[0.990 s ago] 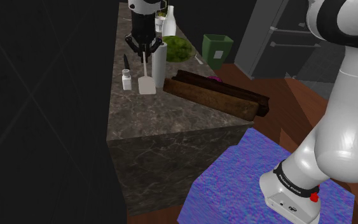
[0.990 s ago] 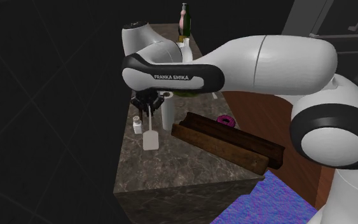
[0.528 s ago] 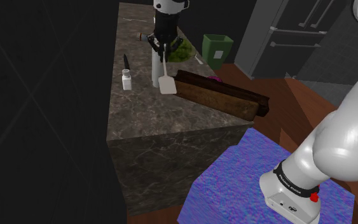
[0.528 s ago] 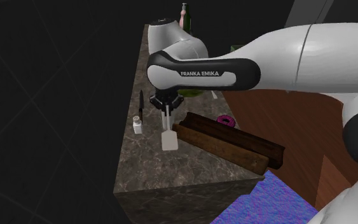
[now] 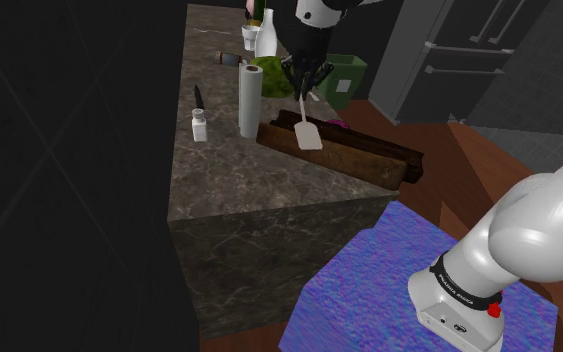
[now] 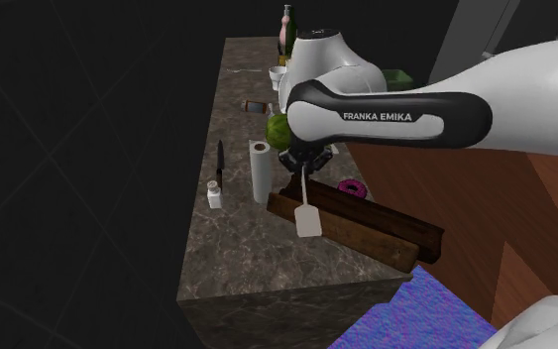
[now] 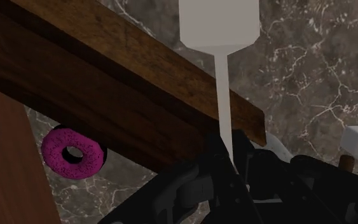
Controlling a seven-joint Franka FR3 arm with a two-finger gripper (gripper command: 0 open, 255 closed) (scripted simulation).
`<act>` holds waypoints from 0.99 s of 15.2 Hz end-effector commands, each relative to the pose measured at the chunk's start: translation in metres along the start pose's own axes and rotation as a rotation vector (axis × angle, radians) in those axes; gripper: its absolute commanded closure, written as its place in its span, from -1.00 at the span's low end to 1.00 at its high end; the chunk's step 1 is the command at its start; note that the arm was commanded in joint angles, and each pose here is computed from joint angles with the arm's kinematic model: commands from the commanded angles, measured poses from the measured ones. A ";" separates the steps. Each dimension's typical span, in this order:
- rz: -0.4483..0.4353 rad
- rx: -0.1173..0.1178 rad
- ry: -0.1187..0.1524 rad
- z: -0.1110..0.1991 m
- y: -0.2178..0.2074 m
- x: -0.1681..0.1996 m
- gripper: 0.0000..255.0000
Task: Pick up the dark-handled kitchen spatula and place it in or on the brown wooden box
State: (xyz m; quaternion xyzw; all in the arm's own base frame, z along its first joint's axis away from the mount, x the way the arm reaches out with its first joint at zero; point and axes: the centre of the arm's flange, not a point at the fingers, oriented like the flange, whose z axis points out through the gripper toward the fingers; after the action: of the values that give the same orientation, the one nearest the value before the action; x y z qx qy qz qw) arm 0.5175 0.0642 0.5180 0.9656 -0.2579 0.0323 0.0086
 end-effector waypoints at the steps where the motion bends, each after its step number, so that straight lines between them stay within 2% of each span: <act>1: -0.001 0.001 0.000 -0.001 0.024 -0.007 1.00; 10: -0.001 0.001 0.000 -0.007 0.141 -0.029 1.00; 15: -0.001 0.001 0.000 0.019 0.141 -0.031 1.00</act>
State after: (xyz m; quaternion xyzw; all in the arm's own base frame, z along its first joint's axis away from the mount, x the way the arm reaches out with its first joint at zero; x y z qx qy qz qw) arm 0.4230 -0.0435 0.5020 0.9657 -0.2576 0.0320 0.0083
